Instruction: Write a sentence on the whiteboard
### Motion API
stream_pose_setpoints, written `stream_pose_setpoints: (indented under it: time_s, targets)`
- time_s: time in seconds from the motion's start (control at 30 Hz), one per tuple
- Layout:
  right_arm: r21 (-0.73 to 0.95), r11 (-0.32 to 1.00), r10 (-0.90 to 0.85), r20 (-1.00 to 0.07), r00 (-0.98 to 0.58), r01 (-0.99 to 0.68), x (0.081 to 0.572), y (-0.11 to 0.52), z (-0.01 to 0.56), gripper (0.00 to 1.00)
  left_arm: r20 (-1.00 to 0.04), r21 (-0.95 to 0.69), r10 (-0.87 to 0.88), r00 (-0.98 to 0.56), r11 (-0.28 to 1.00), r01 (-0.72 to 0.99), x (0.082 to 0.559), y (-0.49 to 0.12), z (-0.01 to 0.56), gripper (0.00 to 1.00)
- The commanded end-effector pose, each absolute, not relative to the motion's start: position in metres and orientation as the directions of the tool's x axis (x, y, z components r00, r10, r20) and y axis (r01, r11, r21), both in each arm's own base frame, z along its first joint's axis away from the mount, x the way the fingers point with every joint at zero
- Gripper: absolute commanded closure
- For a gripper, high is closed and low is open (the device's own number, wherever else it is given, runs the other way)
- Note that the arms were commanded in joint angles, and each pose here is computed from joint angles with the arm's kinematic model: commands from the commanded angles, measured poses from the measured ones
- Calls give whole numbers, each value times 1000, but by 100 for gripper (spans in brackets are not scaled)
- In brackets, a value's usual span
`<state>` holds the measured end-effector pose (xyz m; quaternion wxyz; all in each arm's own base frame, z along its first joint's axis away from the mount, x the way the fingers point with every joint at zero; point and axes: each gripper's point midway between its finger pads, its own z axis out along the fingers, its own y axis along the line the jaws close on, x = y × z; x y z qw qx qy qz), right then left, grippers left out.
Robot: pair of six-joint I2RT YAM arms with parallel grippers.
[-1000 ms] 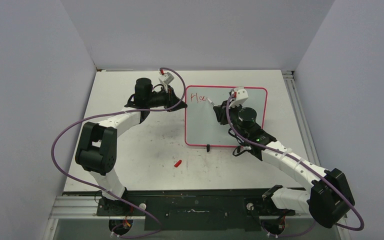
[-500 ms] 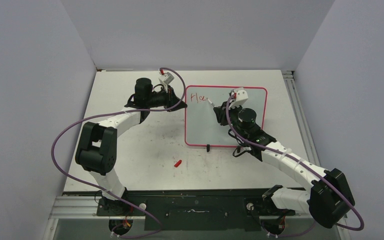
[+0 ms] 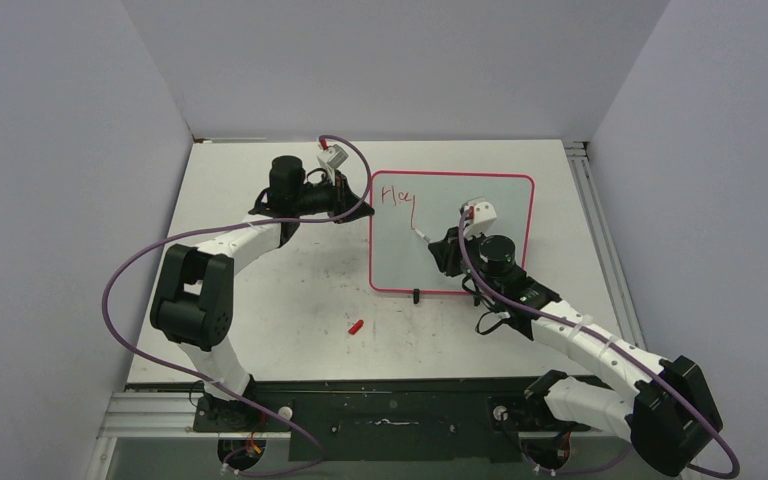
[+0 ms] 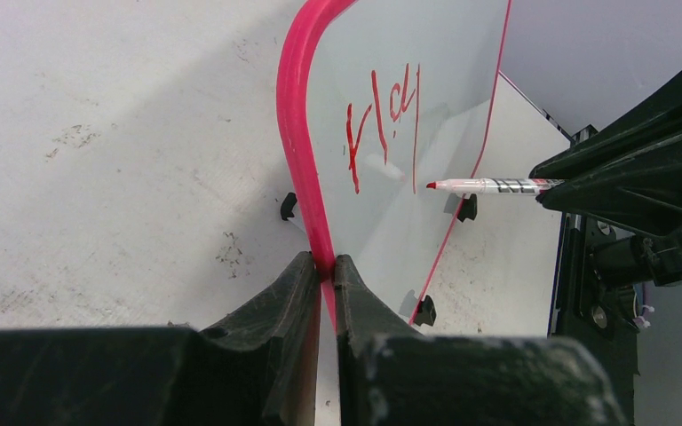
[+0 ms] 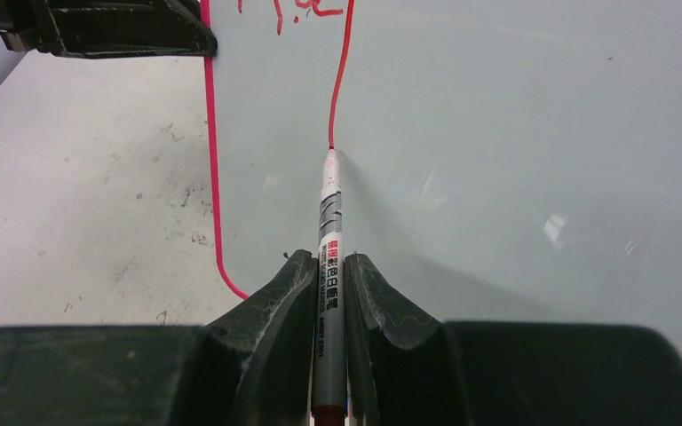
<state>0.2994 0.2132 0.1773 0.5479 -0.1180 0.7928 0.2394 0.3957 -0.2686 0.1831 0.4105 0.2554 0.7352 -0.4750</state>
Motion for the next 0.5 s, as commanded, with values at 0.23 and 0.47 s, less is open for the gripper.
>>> stream_pose_setpoints:
  time_s: [0.23, 0.47]
  targets:
    - [270, 869, 219, -961, -166, -415, 331, 215, 259, 95, -897, -413, -31, -440, 407, 815, 397, -265, 214, 100]
    - [254, 875, 225, -967, -118, -411, 345, 219, 270, 95, -897, -415, -31, -441, 405, 815, 397, -265, 213, 100]
